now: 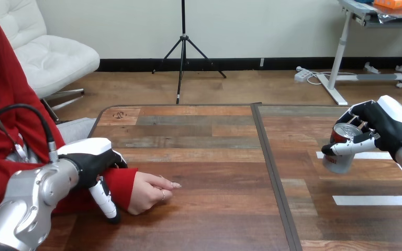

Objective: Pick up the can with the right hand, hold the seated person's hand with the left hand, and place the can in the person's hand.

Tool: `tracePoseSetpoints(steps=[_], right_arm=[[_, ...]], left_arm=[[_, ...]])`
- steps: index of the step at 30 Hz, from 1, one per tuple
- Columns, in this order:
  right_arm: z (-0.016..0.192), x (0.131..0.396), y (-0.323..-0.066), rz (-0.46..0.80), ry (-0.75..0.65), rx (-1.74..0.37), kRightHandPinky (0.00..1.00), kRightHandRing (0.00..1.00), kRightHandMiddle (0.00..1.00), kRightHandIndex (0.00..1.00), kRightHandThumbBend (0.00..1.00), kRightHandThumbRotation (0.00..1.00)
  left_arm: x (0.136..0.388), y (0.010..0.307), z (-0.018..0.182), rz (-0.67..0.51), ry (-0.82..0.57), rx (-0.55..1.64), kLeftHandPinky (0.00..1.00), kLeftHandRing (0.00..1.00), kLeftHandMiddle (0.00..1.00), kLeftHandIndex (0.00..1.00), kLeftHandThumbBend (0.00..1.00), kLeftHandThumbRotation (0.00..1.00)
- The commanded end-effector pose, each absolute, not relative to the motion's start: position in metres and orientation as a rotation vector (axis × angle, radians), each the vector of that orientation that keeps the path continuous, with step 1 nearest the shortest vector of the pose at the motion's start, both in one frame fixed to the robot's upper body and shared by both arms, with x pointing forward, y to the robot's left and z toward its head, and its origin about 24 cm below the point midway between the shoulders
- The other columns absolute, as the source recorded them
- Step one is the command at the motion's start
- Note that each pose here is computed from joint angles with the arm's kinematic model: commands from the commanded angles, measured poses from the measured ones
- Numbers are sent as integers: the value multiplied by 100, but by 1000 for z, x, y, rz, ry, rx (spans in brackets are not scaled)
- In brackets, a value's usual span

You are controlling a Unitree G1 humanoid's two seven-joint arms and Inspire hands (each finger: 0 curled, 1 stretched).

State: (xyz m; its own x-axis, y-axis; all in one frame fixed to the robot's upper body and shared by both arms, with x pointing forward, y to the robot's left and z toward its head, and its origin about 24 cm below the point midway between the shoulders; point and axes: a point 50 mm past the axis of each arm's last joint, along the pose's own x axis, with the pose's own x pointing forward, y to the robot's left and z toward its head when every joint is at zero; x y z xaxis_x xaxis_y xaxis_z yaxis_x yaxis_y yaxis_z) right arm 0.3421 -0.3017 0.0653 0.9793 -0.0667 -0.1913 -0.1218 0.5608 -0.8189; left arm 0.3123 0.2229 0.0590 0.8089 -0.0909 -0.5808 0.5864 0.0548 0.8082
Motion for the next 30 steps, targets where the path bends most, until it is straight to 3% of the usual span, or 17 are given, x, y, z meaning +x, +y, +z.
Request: tracePoseSetpoints(steps=[1,30], right_arm=[[119,363,-296,-38,3,-963,32,36,42,48,72,0],[119,364,-295,-31,-6,-945,33,37,42,48,72,0]], left_arm=[[329,220,84,-495,359,1502,66,78,80,79,88,5],[341,212,63,-540,429,1552,67,78,80,80,85,9]])
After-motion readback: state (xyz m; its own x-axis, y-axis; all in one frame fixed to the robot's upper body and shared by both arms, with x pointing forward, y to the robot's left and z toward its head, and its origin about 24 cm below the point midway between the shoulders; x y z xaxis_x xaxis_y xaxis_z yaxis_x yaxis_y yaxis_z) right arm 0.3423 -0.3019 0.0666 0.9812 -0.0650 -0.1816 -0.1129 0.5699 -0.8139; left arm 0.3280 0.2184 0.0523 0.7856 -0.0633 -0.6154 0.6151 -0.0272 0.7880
